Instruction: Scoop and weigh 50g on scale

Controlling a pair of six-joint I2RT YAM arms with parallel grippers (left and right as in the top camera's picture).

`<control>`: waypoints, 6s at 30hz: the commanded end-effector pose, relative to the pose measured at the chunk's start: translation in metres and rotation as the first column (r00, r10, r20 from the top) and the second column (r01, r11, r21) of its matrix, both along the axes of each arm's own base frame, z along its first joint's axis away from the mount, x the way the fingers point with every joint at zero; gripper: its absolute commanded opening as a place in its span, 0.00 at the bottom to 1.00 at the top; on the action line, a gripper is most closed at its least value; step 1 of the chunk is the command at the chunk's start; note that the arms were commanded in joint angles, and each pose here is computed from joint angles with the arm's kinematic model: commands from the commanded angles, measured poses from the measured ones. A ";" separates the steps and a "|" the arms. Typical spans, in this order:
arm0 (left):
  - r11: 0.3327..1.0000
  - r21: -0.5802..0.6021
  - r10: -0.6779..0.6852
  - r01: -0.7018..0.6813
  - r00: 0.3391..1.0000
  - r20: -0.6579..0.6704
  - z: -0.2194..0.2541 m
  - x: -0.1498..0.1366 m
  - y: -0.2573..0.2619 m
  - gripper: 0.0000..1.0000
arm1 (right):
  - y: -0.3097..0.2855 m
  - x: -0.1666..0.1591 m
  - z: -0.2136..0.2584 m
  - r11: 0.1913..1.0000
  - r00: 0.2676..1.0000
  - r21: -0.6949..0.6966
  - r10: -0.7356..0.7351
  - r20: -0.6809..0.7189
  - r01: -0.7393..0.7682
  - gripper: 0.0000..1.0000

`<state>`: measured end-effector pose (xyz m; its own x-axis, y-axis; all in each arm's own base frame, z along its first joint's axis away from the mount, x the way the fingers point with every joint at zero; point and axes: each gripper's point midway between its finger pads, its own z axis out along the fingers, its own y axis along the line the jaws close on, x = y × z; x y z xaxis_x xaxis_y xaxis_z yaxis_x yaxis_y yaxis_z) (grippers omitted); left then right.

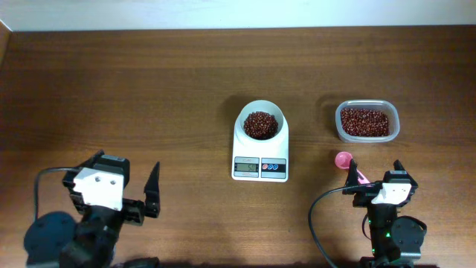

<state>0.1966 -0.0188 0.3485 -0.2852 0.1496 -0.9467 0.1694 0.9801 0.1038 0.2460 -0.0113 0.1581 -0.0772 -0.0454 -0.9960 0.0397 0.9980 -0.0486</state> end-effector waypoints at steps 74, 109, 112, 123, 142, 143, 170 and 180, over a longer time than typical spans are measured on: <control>0.998 -0.069 0.008 0.010 0.965 0.262 -0.120 0.024 -0.003 0.99 | 0.001 0.000 -0.002 1.000 1.000 0.000 0.002 -0.002 -0.002 0.99; 0.986 -0.128 0.135 -0.110 0.969 0.208 -0.193 0.049 0.011 0.99 | 0.001 0.000 -0.002 1.000 1.000 0.000 0.002 -0.002 -0.002 0.99; 0.986 -0.127 0.134 -0.109 0.969 0.208 -0.193 0.049 0.011 0.99 | 0.001 0.000 -0.002 1.000 1.000 0.000 0.002 -0.002 -0.002 0.99; 0.986 -0.127 0.137 -0.112 0.968 0.211 -0.193 0.049 0.012 0.99 | 0.001 0.000 -0.002 1.000 1.000 0.000 0.002 -0.002 -0.002 0.99; 0.986 -0.127 0.137 -0.112 0.968 0.211 -0.193 0.049 0.012 0.99 | 0.001 0.000 -0.002 1.000 1.000 0.000 0.002 -0.002 -0.002 0.99; 0.986 -0.127 0.137 -0.112 0.968 0.211 -0.193 0.049 0.012 0.99 | 0.001 0.000 -0.002 1.000 1.000 0.000 0.002 -0.002 -0.002 0.99; 0.986 -0.127 0.137 -0.112 0.968 0.211 -0.193 0.049 0.012 0.99 | 0.001 0.000 -0.002 1.000 1.000 0.000 0.002 -0.002 -0.002 0.99; 0.986 -0.127 0.137 -0.112 0.968 0.211 -0.193 0.049 0.012 0.99 | 0.001 0.000 -0.002 1.000 1.000 0.000 0.002 -0.002 -0.002 0.99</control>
